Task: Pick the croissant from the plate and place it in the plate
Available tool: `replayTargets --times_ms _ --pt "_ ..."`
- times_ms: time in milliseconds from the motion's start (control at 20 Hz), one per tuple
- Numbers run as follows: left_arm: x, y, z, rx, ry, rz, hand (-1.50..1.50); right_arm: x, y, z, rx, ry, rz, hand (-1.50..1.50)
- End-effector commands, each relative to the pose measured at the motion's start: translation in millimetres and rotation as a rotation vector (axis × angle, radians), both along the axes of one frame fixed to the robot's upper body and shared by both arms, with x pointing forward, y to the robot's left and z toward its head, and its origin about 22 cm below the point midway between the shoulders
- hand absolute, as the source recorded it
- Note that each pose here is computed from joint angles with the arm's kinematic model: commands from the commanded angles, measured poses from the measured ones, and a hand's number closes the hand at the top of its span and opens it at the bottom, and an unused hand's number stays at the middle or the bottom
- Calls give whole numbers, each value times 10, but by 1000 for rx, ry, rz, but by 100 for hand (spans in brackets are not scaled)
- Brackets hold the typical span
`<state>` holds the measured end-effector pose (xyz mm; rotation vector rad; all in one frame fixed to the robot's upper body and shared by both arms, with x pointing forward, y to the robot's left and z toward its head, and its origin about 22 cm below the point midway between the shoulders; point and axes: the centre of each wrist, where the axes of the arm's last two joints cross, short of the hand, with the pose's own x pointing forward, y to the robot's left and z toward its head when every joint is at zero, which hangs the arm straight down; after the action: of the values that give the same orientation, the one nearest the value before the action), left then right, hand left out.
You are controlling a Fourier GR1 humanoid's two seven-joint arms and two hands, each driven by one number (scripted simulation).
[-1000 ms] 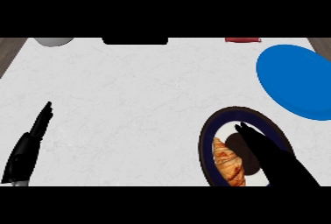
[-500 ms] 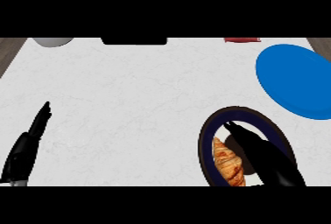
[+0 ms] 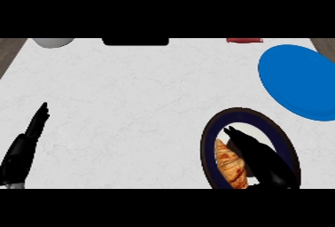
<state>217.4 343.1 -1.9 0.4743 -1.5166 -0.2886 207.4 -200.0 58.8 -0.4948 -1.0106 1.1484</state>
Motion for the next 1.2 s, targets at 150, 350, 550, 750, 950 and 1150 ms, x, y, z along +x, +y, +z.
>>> replayTargets --times_ms 150,350,550,750,950,1150 --pt "-83 -138 -49 -19 13 -11 0 171 367 -319 -17 15 10 -150" --pt "157 48 -22 -16 9 3 0 88 118 -310 73 -25 47 150" --pt "-248 -123 -143 -1 7 6 0 161 -2 -295 65 -47 51 150" --pt "-24 -113 14 0 -8 1 0 458 -848 -130 38 -103 26 150" --pt "-27 -113 17 2 -24 -19 0 581 -1730 308 -126 -144 -64 150" --pt "2 -127 48 -7 -40 -26 0 607 -2276 607 -166 -182 -109 150"
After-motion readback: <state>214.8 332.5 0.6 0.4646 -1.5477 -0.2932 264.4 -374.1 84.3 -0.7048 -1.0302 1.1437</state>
